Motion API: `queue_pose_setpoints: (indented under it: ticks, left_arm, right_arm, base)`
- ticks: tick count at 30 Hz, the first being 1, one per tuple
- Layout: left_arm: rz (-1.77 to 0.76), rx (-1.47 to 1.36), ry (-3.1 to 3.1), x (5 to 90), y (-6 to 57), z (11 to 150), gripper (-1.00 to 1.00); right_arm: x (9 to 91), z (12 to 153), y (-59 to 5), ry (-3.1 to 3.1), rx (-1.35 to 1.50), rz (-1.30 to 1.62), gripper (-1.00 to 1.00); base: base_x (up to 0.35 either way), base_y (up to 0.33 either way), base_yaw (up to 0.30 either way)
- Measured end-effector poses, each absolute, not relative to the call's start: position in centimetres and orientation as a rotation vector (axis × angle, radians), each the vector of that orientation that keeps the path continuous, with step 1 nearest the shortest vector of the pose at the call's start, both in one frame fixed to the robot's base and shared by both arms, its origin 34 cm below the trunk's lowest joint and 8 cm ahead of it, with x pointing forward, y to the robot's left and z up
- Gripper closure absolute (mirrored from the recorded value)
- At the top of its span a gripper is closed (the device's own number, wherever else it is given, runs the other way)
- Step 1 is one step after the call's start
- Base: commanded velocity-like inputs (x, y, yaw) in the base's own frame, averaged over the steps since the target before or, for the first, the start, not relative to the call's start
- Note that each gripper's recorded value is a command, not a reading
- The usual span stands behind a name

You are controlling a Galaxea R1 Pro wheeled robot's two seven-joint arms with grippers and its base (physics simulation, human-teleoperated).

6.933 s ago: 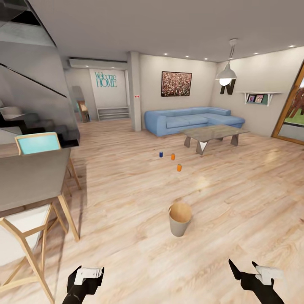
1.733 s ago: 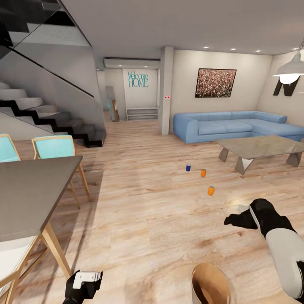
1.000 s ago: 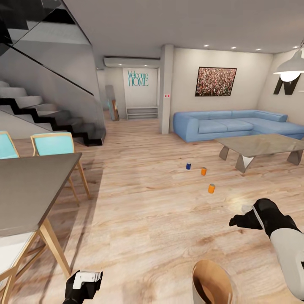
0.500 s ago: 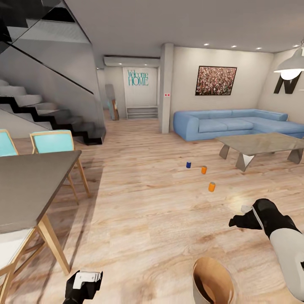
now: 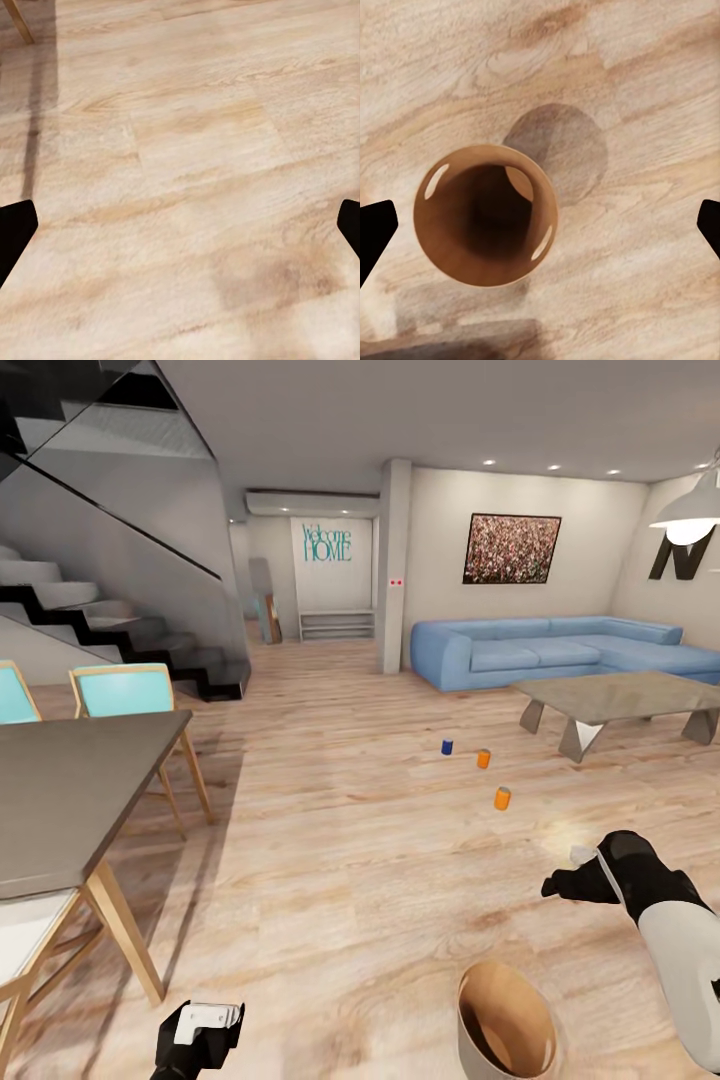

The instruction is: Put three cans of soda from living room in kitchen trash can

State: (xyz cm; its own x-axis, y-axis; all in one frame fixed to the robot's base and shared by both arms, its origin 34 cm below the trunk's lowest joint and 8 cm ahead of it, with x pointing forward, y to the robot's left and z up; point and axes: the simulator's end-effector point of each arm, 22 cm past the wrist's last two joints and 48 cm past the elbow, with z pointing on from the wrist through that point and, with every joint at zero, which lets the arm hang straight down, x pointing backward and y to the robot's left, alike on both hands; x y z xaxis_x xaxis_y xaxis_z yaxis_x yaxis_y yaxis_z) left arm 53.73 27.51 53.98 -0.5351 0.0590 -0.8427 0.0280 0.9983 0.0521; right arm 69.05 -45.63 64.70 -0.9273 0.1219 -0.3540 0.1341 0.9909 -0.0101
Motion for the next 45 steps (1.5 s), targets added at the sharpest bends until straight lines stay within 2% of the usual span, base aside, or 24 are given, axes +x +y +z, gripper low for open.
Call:
queue_pose_setpoints:
  ticks: [45]
  left_arm:
    - [0.036,0.065,2.136,52.0,27.3,44.6,-1.00]
  right_arm:
    - [67.8,55.8,-46.1,2.752,0.146,-0.078,-1.00]
  base:
    - [0.000,0.000,0.000]
